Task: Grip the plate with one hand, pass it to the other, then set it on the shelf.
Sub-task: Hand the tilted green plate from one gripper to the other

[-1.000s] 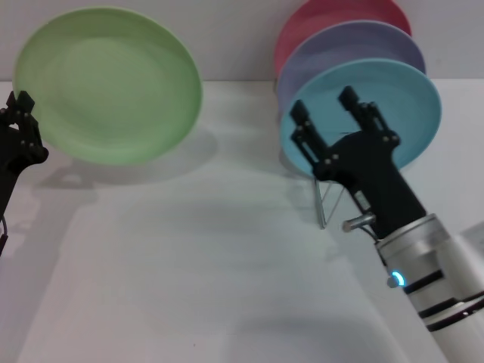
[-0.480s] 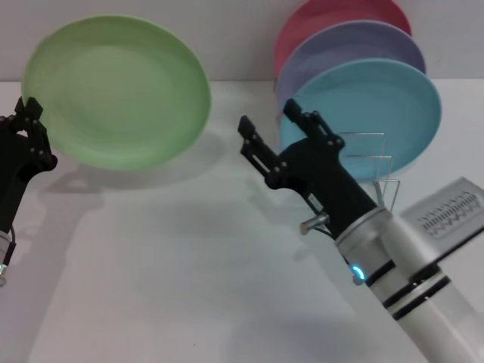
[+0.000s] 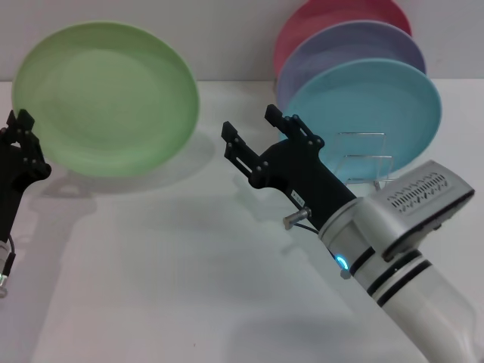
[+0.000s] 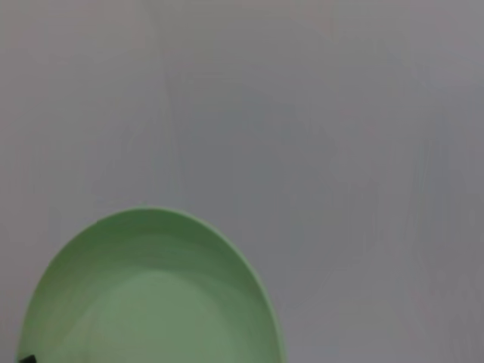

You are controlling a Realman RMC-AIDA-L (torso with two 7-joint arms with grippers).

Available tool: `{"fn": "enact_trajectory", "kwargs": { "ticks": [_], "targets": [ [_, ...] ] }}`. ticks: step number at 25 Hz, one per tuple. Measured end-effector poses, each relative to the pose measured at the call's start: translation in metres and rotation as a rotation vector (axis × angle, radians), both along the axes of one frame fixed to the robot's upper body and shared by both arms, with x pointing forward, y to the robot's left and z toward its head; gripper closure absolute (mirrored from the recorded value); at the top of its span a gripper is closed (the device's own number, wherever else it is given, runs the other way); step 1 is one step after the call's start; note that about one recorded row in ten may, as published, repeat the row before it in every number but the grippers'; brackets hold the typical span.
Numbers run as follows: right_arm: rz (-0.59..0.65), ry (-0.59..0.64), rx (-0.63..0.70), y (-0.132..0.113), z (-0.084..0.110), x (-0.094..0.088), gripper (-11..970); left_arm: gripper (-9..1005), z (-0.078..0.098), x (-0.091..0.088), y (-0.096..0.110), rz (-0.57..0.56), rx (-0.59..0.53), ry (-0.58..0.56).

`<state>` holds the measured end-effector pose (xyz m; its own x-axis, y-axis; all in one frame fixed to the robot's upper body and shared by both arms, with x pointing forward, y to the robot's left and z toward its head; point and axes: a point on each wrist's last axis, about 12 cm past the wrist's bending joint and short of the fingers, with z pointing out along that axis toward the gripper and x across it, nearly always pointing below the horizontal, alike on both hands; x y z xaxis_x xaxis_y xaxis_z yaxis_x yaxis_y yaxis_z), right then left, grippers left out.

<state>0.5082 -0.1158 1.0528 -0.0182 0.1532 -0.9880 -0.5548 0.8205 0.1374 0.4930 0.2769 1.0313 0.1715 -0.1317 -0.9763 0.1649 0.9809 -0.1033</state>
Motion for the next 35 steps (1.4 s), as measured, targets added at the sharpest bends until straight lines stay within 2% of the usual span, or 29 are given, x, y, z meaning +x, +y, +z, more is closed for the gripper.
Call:
{"fn": "enact_trajectory", "kwargs": {
  "ticks": [6, 21, 35],
  "targets": [
    [-0.001, 0.012, -0.024, -0.002, 0.001, 0.009, 213, 961, -0.003, -0.003, -0.011, 0.004, 0.021, 0.009],
    [-0.004, 0.027, -0.030, -0.006, -0.002, 0.012, 214, 961, -0.004, -0.002, -0.018, 0.000, 0.044, 0.016],
    [-0.004, 0.019, -0.061, -0.009, -0.004, 0.017, 213, 961, -0.004, -0.007, -0.039, 0.031, 0.112, 0.023]
  ]
}}
